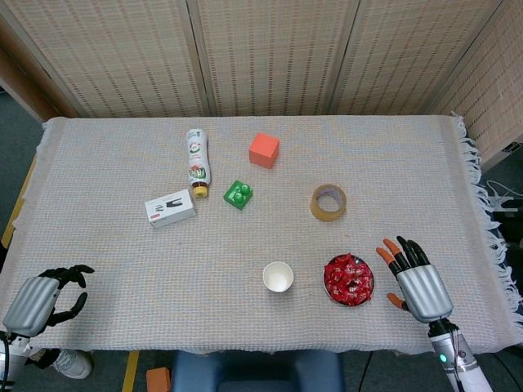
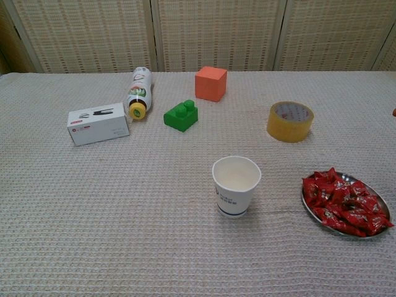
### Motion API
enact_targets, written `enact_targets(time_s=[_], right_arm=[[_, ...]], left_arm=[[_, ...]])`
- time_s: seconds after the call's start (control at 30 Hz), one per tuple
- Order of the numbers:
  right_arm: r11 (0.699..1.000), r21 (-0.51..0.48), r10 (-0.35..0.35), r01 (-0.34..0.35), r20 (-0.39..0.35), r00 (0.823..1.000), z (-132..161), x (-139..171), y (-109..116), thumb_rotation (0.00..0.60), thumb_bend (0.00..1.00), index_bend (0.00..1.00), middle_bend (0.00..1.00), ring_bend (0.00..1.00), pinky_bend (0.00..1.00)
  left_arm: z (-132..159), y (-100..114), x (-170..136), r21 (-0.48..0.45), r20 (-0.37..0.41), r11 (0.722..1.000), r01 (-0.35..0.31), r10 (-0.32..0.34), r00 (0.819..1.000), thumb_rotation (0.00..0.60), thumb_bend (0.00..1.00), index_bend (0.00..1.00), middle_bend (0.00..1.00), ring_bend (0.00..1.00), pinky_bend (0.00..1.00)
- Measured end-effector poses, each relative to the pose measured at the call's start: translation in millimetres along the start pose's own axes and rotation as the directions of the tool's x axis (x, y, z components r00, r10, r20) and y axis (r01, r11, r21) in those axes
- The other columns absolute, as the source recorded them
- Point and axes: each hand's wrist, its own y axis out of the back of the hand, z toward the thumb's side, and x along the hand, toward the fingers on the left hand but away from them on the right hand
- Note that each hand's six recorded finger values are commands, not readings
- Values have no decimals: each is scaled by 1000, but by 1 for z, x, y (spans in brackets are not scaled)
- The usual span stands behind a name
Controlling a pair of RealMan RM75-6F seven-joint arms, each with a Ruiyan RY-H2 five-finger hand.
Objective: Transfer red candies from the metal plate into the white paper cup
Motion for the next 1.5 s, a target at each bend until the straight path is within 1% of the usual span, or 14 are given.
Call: enact_targets(time_s=[0.1,0.17,0.2,0.3,0.4,0.43,0.47,0.53,0.67,0.73,0.9,1.03,1.27,1.5], right_arm=[[1000,14,8,-8,-3,1000,1,0,0,600,19,183,105,1,137],[1000,30,9,-9,-2,1000,1,-1,0,600,19,193,135,21,178],[999,39,8,-8,-2,1000,1,-1,0,600,20,203,171,50,219],[997,75,-2,2,-3,1000,2,-4,2,600,20,271,424,285,529],[996,89,-13,15,-21,1000,6,-9,5,600,20,320,585,446,807],[996,90,-10,12,-27,1000,7,-10,5,600,20,329,614,476,854],[996,94,-4,8,-37,999,9,-12,4,600,20,346,664,530,926],[995,101,8,-3,-53,999,12,-14,3,600,20,371,731,602,990],[993,111,60,-51,-78,995,18,-20,-3,600,20,402,839,723,1000],[990,115,89,-79,-82,993,21,-23,-5,600,20,408,866,753,1000],[978,159,146,-131,-83,986,28,-32,-9,600,20,413,877,765,1000],[974,140,191,-177,-96,977,36,-41,-14,600,21,426,877,765,1000],[976,108,204,-190,-138,969,51,-60,-26,600,60,434,878,765,1000],[981,77,188,-177,-174,967,62,-75,-35,600,94,445,878,765,1000]], left_arm=[[1,0,-1,2,3,1000,1,-2,1000,600,432,299,476,398,415],[2,0,-1,2,6,1000,0,0,1000,600,432,299,476,398,415],[2,0,-1,3,7,1000,0,0,1000,600,432,299,476,398,415],[2,-1,-1,3,6,1000,7,-7,1000,600,432,299,476,398,414],[1,-1,-1,3,5,1000,7,-7,1000,600,433,299,476,398,415],[1,-1,-2,3,4,1000,7,-7,1000,600,433,299,476,398,415],[1,-1,-2,2,3,1000,7,-7,1000,600,433,299,476,398,415],[1,0,-2,3,2,1000,7,-7,1000,600,433,299,476,398,415],[1,0,-3,4,2,1000,9,-9,1000,600,433,300,476,398,415],[1,0,-4,5,-2,1000,9,-9,1000,600,433,299,477,398,415],[0,1,-5,3,-7,1000,3,-3,1000,600,433,299,477,398,415],[1,1,-5,2,-4,1000,5,-5,1000,600,432,299,477,398,415],[1,1,-5,2,-4,1000,6,-6,1000,600,433,299,476,398,415],[0,2,-6,-2,-5,1000,0,0,1000,600,433,299,477,398,415]])
